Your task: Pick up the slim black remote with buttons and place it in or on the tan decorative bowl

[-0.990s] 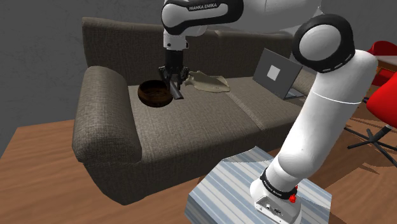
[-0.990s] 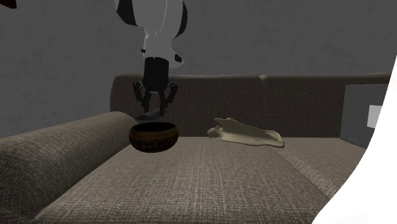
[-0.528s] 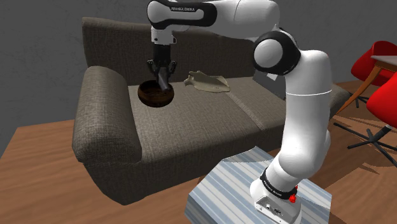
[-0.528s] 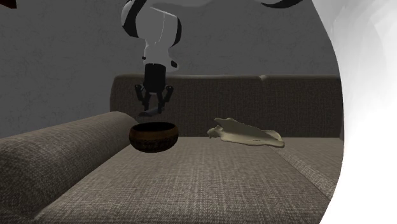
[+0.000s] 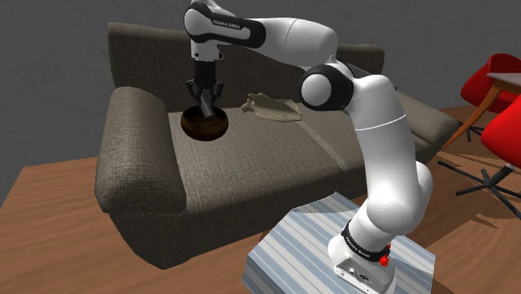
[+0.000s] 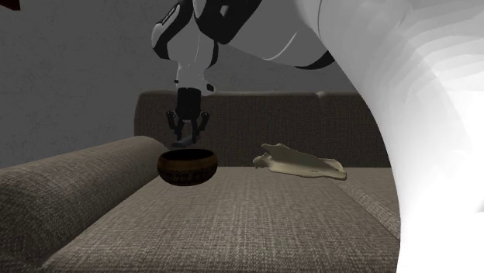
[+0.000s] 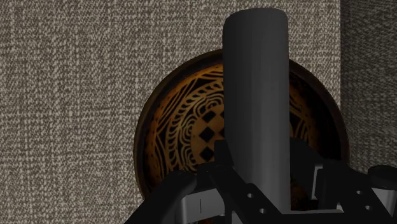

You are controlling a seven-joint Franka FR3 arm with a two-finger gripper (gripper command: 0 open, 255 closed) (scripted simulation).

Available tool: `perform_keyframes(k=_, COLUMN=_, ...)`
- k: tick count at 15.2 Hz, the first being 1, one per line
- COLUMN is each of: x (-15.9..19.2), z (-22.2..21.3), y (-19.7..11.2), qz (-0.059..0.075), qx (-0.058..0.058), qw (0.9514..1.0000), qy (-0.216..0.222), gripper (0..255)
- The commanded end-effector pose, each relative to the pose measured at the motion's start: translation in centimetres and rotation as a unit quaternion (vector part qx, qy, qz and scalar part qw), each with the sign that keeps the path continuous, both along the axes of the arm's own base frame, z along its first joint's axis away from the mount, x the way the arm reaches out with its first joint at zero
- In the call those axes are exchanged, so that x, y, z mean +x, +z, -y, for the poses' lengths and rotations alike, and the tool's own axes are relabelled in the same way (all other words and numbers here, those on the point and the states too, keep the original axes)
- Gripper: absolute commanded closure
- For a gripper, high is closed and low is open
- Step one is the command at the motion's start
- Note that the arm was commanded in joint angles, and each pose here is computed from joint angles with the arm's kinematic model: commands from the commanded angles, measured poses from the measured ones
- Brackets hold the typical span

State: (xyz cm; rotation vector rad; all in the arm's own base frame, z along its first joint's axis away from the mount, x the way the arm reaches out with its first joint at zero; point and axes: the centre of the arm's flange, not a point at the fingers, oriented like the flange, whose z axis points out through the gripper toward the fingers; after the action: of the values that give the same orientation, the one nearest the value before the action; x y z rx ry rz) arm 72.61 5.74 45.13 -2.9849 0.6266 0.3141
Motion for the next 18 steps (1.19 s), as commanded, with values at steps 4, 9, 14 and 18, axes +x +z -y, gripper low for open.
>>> perform_keyframes(k=4, x=0.0, z=0.0, y=-2.6, qz=0.0, qx=0.0, qw=1.0, qy=0.0, gripper=255)
perform_keyframes(k=9, x=0.0, z=0.0, y=-3.6, qz=0.0, qx=0.0, qw=1.0, qy=0.0, gripper=255)
perform_keyframes(k=14, x=0.0, z=0.0, y=-3.6, qz=0.0, qx=0.0, qw=1.0, qy=0.0, gripper=0)
perform_keyframes(k=18, x=0.0, z=0.0, y=-3.6, qz=0.0, qx=0.0, qw=1.0, qy=0.0, gripper=0)
